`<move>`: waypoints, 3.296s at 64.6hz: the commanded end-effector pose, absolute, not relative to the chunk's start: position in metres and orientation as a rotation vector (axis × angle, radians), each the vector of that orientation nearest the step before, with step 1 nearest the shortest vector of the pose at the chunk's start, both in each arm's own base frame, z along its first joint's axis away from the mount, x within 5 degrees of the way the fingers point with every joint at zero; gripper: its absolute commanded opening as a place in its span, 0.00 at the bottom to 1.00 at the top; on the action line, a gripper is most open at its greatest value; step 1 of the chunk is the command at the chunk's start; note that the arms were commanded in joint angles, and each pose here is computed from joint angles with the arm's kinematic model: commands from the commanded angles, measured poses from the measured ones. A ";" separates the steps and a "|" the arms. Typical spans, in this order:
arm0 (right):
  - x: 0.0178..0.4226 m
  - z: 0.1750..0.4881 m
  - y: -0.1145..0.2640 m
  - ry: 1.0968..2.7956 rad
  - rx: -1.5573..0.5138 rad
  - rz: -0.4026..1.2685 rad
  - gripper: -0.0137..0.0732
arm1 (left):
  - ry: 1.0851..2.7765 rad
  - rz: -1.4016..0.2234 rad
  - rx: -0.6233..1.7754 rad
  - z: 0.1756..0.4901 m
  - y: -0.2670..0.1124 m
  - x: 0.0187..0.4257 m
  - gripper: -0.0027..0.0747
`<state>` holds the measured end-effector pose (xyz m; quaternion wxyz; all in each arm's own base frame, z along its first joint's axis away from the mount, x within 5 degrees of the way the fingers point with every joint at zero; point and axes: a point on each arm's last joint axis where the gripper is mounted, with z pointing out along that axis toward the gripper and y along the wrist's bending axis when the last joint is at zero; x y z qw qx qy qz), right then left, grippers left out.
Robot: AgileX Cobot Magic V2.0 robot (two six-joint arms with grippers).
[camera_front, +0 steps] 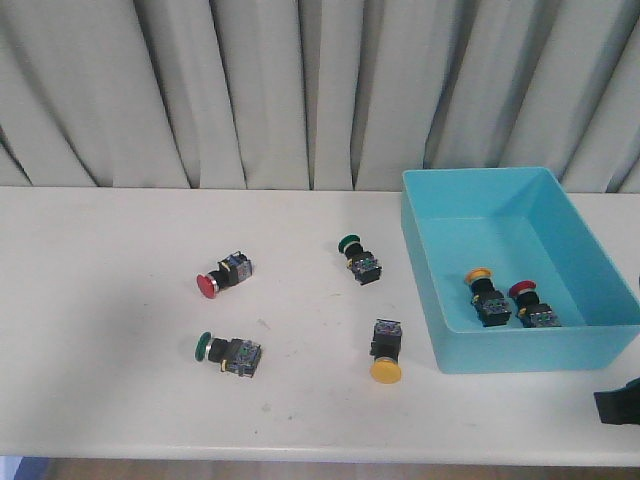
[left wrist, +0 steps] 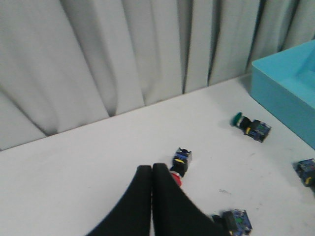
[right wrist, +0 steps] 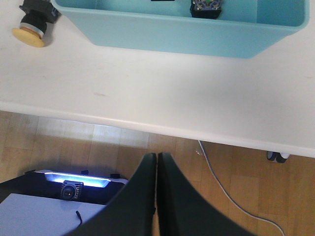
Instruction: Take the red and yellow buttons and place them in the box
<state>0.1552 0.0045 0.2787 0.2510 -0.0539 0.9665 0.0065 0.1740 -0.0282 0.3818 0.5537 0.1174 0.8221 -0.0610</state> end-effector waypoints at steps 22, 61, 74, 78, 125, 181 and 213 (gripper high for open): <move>0.159 0.289 0.004 2.563 -0.143 0.011 0.15 | 1.679 -0.004 0.060 0.332 -0.004 0.097 0.02; 0.159 0.289 0.004 2.559 -0.143 0.010 0.15 | 1.462 -0.062 -0.018 0.200 -0.002 0.056 0.02; 0.159 0.289 0.004 2.560 -0.143 0.010 0.15 | 1.489 -0.051 -0.013 0.193 -0.001 0.057 0.02; 0.159 0.289 0.004 2.559 -0.143 0.010 0.15 | 1.494 -0.032 0.002 0.192 -0.001 0.057 0.02; 0.159 0.289 0.004 2.563 -0.143 0.011 0.15 | 1.499 -0.017 0.010 0.192 -0.001 0.057 0.02; 0.159 0.289 0.004 2.557 -0.143 0.010 0.15 | 1.501 -0.016 0.011 0.192 -0.001 0.057 0.02; 0.084 0.265 0.000 1.686 -0.094 -0.078 0.15 | 1.501 -0.017 0.011 0.192 -0.001 0.057 0.02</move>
